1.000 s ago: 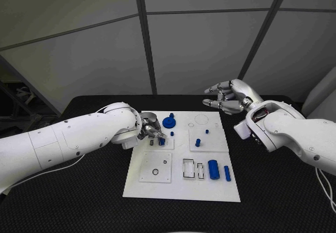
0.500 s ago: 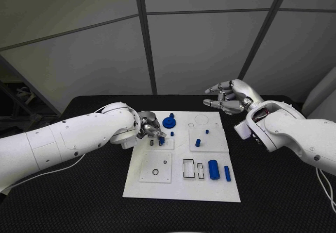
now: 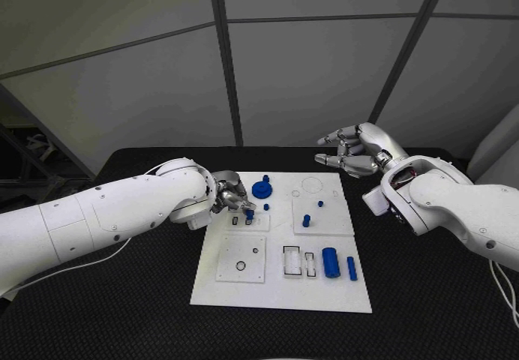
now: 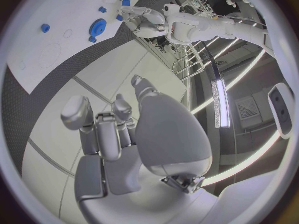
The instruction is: Assemble the parts on the task board
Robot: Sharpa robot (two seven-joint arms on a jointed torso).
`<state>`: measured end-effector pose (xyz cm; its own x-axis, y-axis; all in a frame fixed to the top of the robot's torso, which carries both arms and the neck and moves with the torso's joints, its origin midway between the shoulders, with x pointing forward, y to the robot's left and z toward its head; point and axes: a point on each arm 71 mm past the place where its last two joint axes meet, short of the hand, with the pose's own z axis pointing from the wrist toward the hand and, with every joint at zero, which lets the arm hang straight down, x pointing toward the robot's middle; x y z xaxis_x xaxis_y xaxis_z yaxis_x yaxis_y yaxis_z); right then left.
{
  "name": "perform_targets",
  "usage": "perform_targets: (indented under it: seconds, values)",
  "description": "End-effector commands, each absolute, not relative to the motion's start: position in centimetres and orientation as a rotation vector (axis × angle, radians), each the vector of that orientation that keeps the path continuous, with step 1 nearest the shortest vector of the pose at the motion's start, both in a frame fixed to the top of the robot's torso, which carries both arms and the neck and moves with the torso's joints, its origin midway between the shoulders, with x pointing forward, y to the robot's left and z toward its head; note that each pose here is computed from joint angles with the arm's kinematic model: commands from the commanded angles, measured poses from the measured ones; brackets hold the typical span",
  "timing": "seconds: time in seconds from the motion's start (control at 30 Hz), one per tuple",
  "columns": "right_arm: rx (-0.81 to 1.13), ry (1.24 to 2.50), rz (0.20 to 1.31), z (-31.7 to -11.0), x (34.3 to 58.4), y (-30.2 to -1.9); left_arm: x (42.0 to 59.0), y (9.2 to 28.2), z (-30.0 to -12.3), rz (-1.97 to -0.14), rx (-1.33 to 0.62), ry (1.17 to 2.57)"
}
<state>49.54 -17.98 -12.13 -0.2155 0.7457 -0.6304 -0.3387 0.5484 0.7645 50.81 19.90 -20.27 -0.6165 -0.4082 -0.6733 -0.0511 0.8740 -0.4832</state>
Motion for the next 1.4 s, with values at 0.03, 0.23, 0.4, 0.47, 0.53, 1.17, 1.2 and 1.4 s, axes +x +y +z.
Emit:
perform_targets:
  seconds: [0.03,0.23,0.4,0.47,0.53,1.17,1.2,1.4]
  values:
    - [0.361,1.476,1.04,-12.01,49.54,-17.89,50.95,19.9,-20.12,-0.535,-0.318,2.166]
    - [0.361,1.476,1.041,-12.01,49.54,-17.88,51.1,19.97,-20.25,-0.516,-0.308,2.16]
    - [0.36,1.476,1.041,-12.02,49.55,-17.87,51.21,20.06,-20.34,-0.496,-0.298,2.154]
    - [0.36,1.476,1.041,-12.02,49.55,-17.87,51.21,20.08,-20.39,-0.49,-0.296,2.157]
    - [0.36,1.477,1.041,-12.03,49.56,-17.87,51.21,20.11,-20.46,-0.482,-0.294,2.161]
    - [0.359,1.478,1.041,-12.05,49.59,-17.84,51.15,20.09,-20.75,-0.462,-0.29,2.178]
    - [0.359,1.478,1.041,-12.05,49.59,-17.84,51.15,20.09,-20.76,-0.462,-0.29,2.179]
    - [0.36,1.478,1.041,-12.06,49.6,-17.86,51.16,20.07,-20.77,-0.461,-0.291,2.178]
